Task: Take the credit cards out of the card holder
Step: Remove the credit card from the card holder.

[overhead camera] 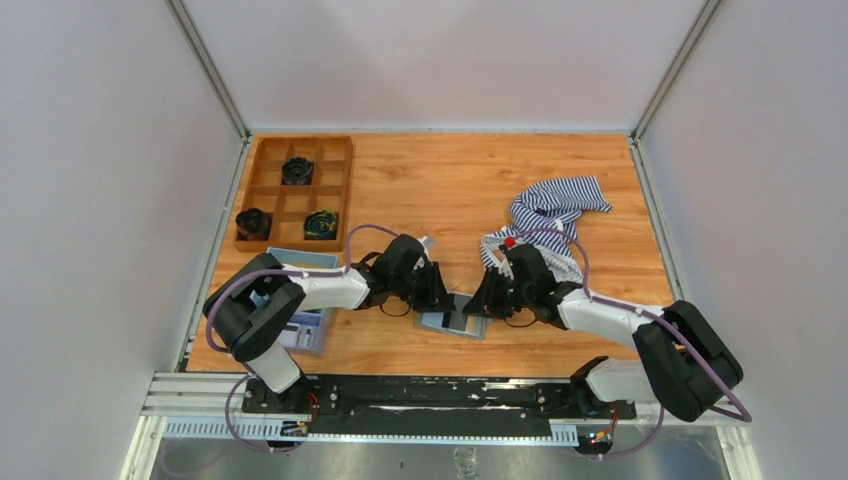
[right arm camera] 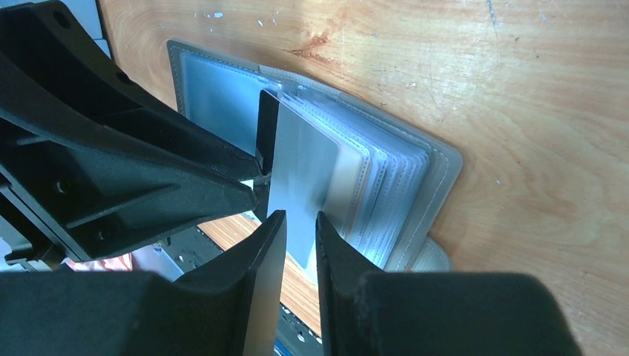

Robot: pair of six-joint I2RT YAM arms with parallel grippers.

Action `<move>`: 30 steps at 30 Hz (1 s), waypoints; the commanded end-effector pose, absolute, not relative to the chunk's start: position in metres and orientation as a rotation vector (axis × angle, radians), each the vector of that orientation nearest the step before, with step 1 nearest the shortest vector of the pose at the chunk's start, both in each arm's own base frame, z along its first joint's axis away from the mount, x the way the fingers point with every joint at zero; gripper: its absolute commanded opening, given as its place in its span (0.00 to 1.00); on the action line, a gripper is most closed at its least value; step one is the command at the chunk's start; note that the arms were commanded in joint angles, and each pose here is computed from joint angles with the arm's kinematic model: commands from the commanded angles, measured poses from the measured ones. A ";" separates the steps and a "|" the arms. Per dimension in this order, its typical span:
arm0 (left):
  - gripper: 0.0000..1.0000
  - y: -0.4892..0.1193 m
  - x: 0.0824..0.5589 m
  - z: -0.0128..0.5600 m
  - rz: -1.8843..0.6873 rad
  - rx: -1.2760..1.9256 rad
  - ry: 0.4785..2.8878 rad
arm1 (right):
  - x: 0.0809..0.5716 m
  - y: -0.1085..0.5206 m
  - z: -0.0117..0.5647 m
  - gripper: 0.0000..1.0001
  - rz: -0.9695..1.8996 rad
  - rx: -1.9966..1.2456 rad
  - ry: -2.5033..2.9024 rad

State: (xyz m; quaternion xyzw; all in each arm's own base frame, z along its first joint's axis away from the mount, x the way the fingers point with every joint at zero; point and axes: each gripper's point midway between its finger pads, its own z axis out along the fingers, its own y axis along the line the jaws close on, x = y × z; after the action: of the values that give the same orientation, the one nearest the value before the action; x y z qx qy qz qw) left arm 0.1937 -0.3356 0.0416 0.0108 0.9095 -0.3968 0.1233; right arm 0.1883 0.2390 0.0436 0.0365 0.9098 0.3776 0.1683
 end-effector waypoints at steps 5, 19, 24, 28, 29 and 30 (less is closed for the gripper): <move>0.46 -0.325 0.195 0.033 -1.136 0.028 2.649 | 0.180 0.226 0.023 0.26 1.000 0.151 2.649; 0.43 -0.329 0.186 0.016 -1.177 0.103 2.692 | 0.179 0.223 0.019 0.25 0.984 0.163 2.660; 0.27 -0.333 0.187 0.023 -1.228 0.098 2.657 | 0.178 0.222 0.018 0.26 0.978 0.164 2.661; 0.08 -0.337 0.187 0.033 -1.293 0.095 2.621 | 0.177 0.221 0.015 0.26 0.967 0.168 2.666; 0.01 -0.337 0.188 0.035 -1.297 0.094 2.616 | 0.177 0.220 0.014 0.26 0.962 0.170 2.669; 0.00 -0.336 0.188 0.036 -1.300 0.091 2.614 | 0.177 0.219 0.013 0.26 0.960 0.170 2.672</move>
State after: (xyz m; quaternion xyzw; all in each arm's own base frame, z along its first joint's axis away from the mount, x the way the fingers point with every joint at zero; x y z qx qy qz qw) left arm 0.1919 -0.3323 0.0295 0.0208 0.8991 -0.4232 0.1098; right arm 0.1882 0.2397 0.0426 0.0416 0.9077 0.3821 0.1686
